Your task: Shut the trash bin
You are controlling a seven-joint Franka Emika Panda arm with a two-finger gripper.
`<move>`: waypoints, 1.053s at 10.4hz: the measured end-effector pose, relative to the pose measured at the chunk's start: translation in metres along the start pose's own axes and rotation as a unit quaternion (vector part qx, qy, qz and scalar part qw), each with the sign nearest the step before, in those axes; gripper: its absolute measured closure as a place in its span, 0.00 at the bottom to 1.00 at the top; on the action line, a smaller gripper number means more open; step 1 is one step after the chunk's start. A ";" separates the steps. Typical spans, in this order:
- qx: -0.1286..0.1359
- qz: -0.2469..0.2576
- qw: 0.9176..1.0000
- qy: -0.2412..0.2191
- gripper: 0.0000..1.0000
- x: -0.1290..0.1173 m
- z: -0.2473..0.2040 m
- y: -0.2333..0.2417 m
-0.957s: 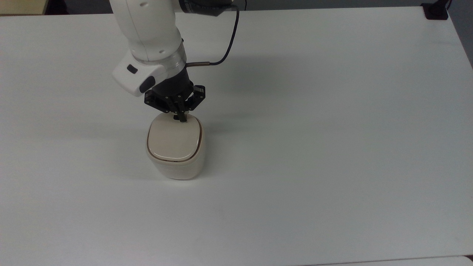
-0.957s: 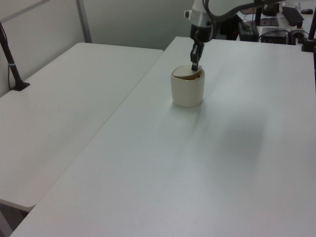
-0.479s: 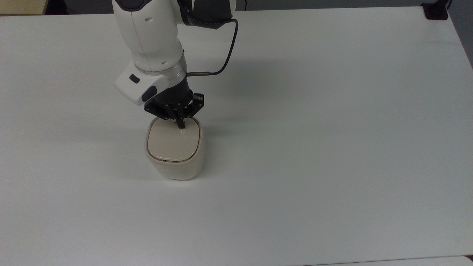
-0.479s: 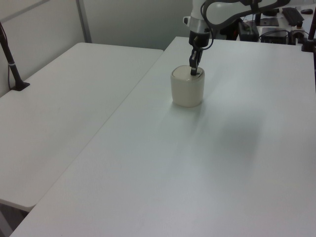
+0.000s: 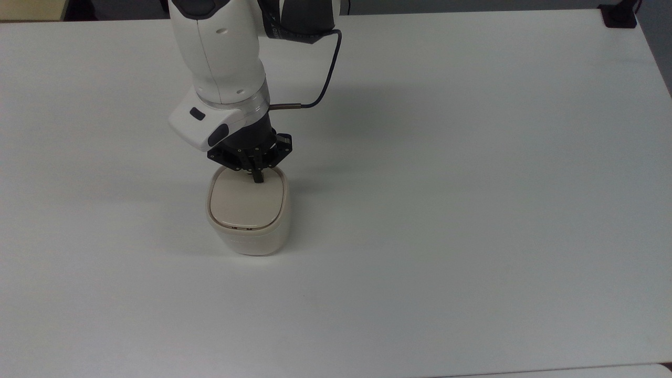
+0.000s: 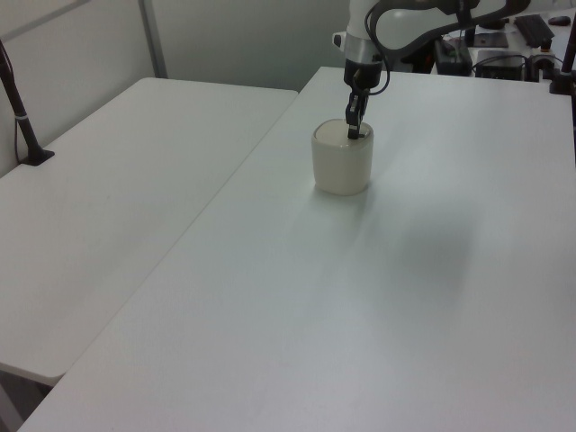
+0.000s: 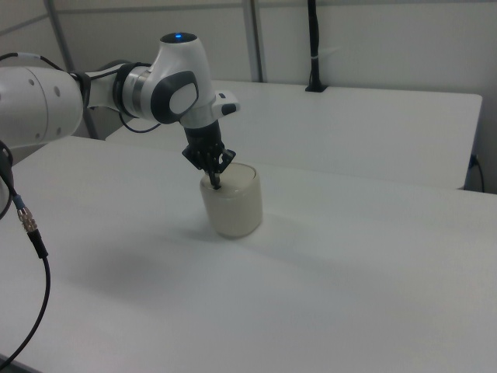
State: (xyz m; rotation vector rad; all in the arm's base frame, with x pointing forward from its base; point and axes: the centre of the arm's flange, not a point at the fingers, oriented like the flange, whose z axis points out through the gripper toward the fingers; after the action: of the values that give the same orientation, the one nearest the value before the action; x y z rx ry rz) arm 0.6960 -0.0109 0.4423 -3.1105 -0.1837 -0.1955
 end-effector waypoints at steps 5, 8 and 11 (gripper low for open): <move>0.006 0.006 1.000 -0.014 0.91 -0.014 -0.035 0.007; 0.011 0.015 0.999 -0.038 0.53 -0.056 -0.119 0.012; 0.018 0.026 0.999 -0.035 0.08 -0.092 -0.147 0.003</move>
State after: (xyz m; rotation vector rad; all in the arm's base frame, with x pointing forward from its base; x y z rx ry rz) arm 0.5874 -0.0281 0.5766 -3.0846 -0.1050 -0.0812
